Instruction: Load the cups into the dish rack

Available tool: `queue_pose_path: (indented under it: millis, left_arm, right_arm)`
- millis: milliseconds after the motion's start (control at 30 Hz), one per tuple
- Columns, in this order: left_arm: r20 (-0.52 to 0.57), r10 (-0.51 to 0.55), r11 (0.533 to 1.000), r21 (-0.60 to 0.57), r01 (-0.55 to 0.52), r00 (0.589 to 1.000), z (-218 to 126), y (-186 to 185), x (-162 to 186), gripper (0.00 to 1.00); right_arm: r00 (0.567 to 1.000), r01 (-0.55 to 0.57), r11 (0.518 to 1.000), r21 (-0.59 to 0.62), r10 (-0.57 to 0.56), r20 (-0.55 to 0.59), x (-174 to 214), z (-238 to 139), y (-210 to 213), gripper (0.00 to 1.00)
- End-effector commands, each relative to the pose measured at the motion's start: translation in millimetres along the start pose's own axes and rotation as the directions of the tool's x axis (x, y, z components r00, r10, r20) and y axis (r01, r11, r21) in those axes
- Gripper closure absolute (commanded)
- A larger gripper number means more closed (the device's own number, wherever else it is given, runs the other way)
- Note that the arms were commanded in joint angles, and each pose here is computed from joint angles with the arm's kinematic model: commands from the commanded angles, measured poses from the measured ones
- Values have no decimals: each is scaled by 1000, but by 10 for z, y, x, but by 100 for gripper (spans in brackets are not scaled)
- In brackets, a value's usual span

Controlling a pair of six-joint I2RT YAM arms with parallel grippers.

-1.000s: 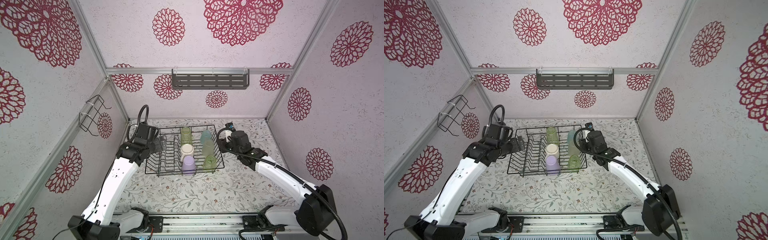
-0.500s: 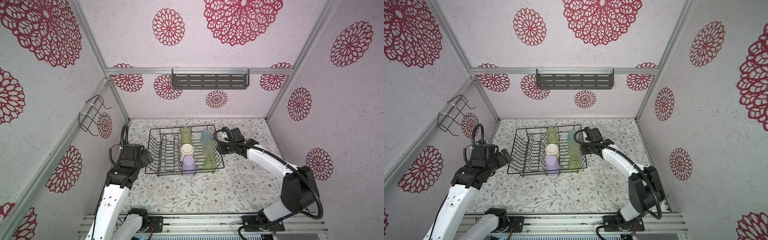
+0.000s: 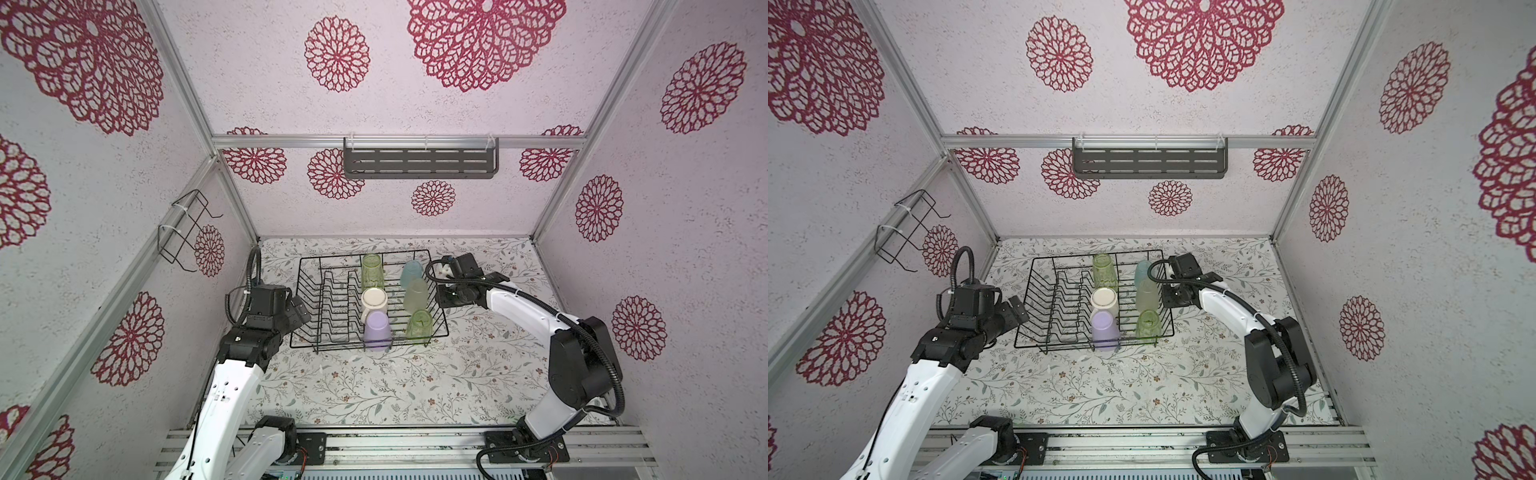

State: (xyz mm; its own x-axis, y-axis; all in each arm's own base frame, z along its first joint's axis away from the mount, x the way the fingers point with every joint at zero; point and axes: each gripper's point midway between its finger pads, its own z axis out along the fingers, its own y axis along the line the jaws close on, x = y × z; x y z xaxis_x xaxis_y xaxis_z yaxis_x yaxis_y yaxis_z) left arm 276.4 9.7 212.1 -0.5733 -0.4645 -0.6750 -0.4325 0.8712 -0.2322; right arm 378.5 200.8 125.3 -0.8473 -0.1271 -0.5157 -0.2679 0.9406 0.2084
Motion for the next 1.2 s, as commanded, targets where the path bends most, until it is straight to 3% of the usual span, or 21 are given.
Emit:
queue_pose_path:
  millis: [0, 400, 867, 967, 1167]
  left_arm:
    - [-3, -27, 999, 41, 27, 1000, 53, -67, 2, 3]
    - [-43, -44, 993, 104, 48, 998, 145, -179, 106, 3]
    - [-37, -49, 986, 155, 54, 998, 371, -366, 38, 3]
    - [-2, -38, 985, 170, 38, 999, 424, -397, -9, 3]
    - [144, 10, 988, 151, -32, 990, 387, -323, -179, 3]
  right_arm:
    - [999, -22, 994, 109, 18, 33, -106, -17, -226, 87]
    - [980, -150, 965, 214, 117, 159, -151, -238, -612, 99]
    - [931, -296, 924, 242, 222, 290, 108, -612, -1084, 100]
    - [932, -296, 927, 230, 227, 283, 164, -583, -1082, 93]
    - [917, -300, 930, 213, 219, 335, 62, -660, -1072, 64]
